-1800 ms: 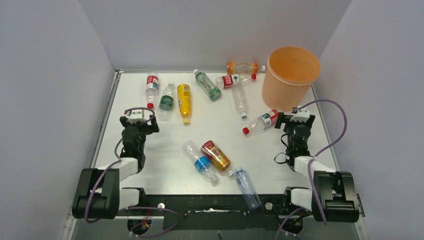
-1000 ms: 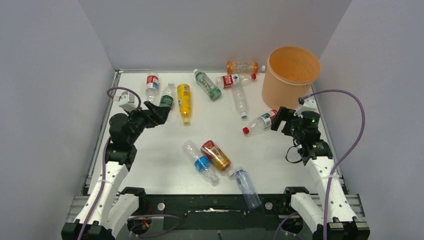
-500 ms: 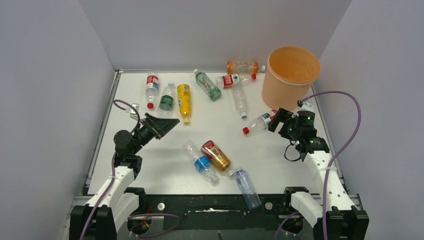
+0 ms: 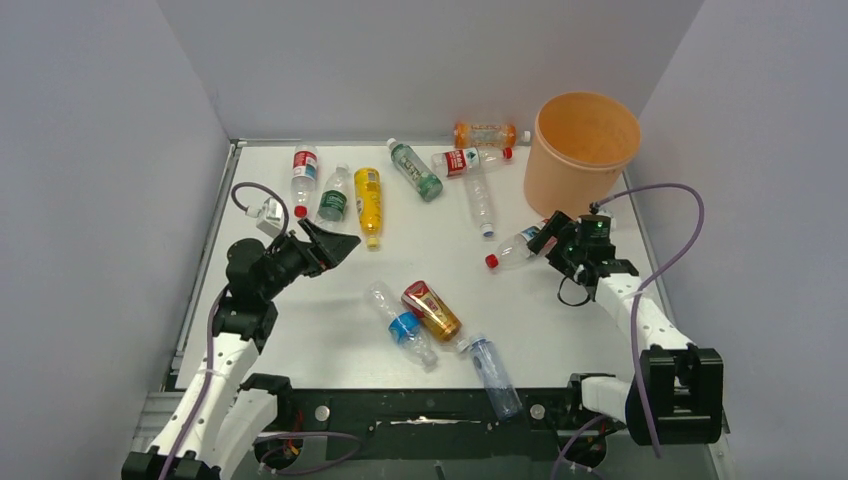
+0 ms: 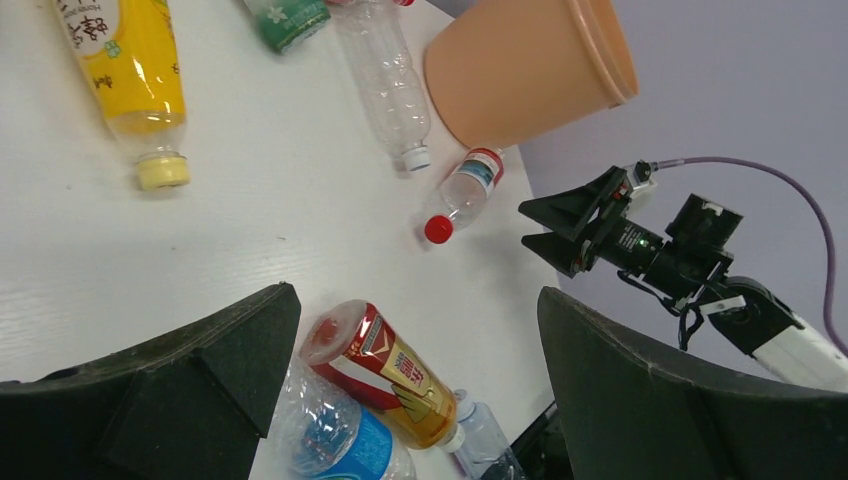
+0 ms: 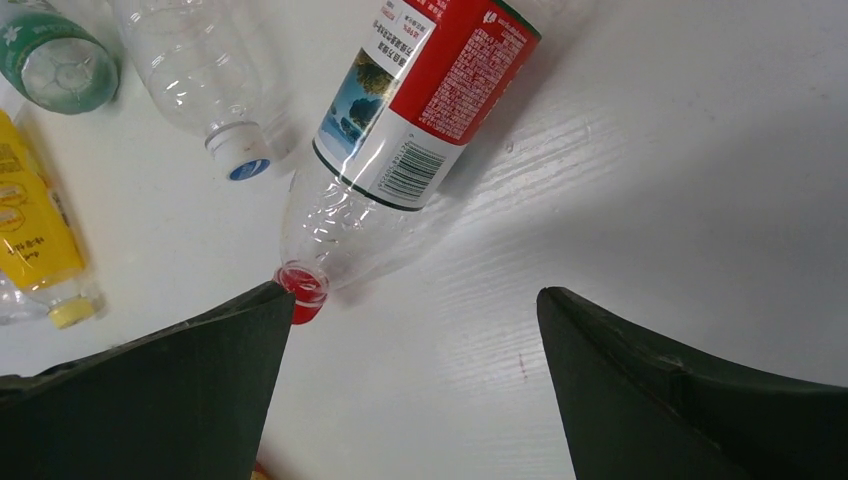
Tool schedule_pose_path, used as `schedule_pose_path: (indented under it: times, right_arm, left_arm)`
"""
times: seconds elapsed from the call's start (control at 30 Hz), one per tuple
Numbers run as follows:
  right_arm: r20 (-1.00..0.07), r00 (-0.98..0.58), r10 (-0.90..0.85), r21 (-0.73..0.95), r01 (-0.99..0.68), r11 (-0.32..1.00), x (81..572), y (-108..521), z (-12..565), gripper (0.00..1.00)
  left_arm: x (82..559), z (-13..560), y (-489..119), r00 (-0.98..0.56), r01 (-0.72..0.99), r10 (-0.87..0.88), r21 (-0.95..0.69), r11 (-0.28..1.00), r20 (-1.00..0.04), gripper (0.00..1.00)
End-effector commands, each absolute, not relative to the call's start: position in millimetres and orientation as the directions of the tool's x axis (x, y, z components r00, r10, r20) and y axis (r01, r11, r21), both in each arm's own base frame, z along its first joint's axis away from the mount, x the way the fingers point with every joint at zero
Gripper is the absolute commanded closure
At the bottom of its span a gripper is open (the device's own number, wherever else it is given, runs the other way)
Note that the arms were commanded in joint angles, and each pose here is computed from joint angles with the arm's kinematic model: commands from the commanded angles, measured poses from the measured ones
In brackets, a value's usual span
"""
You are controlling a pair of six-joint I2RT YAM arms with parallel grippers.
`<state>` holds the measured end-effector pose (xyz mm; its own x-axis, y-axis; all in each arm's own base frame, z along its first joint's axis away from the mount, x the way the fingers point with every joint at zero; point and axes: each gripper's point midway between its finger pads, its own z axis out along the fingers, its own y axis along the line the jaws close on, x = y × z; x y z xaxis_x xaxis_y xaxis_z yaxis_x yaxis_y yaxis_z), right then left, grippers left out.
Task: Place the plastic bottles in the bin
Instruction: Pick up the plastic bottle at the center of the board.
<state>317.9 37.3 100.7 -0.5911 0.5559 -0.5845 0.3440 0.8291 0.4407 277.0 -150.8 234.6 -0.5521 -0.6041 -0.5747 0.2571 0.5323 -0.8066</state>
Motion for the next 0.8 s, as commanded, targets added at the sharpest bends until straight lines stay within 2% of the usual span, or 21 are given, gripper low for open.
schedule_pose_path:
  times: [0.0, 0.3, 0.77]
  right_arm:
    - [-0.567, -0.523, 0.636, 0.535, 0.353, 0.768, 347, 49, 111, 0.02]
    - [-0.519, -0.489, 0.701, 0.556, 0.429, 0.712, 371, 56, 95, 0.02]
    - [-0.506, -0.472, 0.722, 0.524, 0.497, 0.692, 400, 51, 75, 0.02]
  left_arm:
    - [275, 239, -137, -0.471, 0.263, -0.557, -0.712, 0.651, -0.684, 0.09]
    - [269, 243, -157, -0.519, 0.306, -0.533, -0.727, 0.614, -0.668, 0.09]
    - [265, 231, -179, -0.563, 0.320, -0.479, -0.711, 0.625, -0.674, 0.09]
